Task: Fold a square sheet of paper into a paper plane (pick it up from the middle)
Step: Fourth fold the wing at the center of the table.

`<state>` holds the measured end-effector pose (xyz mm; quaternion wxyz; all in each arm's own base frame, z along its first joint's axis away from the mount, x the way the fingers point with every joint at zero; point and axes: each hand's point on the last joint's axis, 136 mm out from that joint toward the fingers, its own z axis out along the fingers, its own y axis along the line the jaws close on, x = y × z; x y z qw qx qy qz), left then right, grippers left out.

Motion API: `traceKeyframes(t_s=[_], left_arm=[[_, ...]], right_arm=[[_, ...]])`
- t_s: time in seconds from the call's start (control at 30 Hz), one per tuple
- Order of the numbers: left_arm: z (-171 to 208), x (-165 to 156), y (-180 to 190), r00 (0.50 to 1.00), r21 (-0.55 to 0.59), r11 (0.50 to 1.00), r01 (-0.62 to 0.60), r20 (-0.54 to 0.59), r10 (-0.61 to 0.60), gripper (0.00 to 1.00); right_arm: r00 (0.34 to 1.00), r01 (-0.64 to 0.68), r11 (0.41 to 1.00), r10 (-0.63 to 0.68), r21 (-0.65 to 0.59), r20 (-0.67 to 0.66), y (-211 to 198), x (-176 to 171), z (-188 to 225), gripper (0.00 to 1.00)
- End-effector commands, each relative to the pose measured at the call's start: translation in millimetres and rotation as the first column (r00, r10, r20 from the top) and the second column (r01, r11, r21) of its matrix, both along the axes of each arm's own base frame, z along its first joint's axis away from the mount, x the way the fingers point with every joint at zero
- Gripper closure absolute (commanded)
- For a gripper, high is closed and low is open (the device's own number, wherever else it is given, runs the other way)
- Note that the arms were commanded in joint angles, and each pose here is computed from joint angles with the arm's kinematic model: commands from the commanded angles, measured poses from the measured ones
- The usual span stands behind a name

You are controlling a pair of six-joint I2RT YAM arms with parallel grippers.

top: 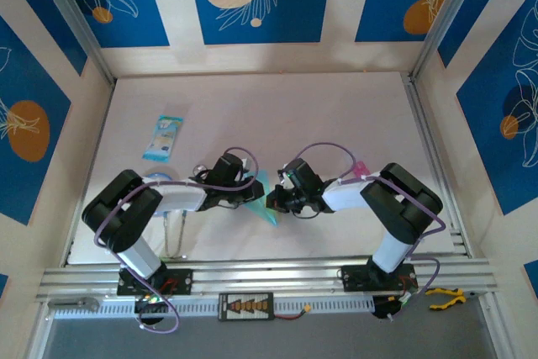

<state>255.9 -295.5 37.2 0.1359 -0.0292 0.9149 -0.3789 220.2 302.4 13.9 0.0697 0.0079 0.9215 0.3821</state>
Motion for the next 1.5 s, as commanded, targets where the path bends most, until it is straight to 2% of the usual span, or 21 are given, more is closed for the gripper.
traceKeyframes(t_s=[0.0,0.17,0.33,0.5,0.83,1.13,1.47], left_arm=[[-2,-19,-7,0.997,-0.026,0.997,0.073,-0.035,-0.074,0.84],[-20,-24,-12,0.993,-0.029,0.996,0.080,-0.081,-0.082,0.87],[-46,-15,8,0.995,0.072,0.997,0.010,-0.105,-0.003,0.89],[-59,-3,21,0.992,0.098,0.995,-0.022,-0.124,0.034,0.90],[-47,32,40,0.994,0.126,0.990,-0.062,-0.083,0.073,0.90],[-47,64,67,0.986,0.175,0.977,-0.122,-0.092,0.139,0.90],[-32,95,87,0.984,0.164,0.974,-0.154,-0.067,0.167,0.89]], right_arm=[[0.994,-0.009,0.990,-0.006,-0.143,-0.105,-32,-26,-36,0.99],[0.994,-0.012,0.989,-0.004,-0.146,-0.105,-34,-26,-37,0.99],[0.994,-0.017,0.987,-0.002,-0.162,-0.113,-39,-30,-42,0.99],[0.992,-0.032,0.980,0.007,-0.199,-0.124,-47,-35,-48,1.00],[0.993,-0.040,0.976,0.015,-0.216,-0.119,-53,-39,-48,1.00],[0.993,-0.048,0.976,0.022,-0.214,-0.119,-54,-41,-47,1.00],[0.994,-0.052,0.978,0.031,-0.202,-0.109,-54,-41,-44,1.00]])
